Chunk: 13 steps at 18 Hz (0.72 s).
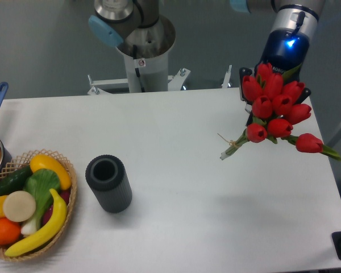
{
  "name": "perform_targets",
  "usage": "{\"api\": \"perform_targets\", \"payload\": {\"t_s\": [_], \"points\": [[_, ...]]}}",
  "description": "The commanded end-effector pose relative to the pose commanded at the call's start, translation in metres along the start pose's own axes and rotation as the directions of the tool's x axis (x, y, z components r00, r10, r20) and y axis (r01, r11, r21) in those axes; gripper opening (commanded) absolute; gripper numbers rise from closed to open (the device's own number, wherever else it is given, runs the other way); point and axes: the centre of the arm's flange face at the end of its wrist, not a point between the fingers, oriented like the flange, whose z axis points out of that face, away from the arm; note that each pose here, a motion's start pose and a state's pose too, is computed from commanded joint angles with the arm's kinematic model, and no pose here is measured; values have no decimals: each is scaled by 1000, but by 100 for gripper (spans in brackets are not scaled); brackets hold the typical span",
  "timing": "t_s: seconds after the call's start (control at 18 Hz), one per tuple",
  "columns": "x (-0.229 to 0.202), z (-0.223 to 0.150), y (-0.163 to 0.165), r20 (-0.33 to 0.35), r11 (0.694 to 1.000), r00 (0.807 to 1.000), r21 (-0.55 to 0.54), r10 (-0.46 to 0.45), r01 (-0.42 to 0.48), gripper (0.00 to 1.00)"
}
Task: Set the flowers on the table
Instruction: 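Lift the red tulip bouquet in the gripper and swing it over the table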
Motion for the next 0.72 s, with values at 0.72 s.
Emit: {"api": "perform_targets", "payload": {"t_s": [0.72], "points": [[12,-17,-9,165,982,986,-184,-13,44,37]]}}
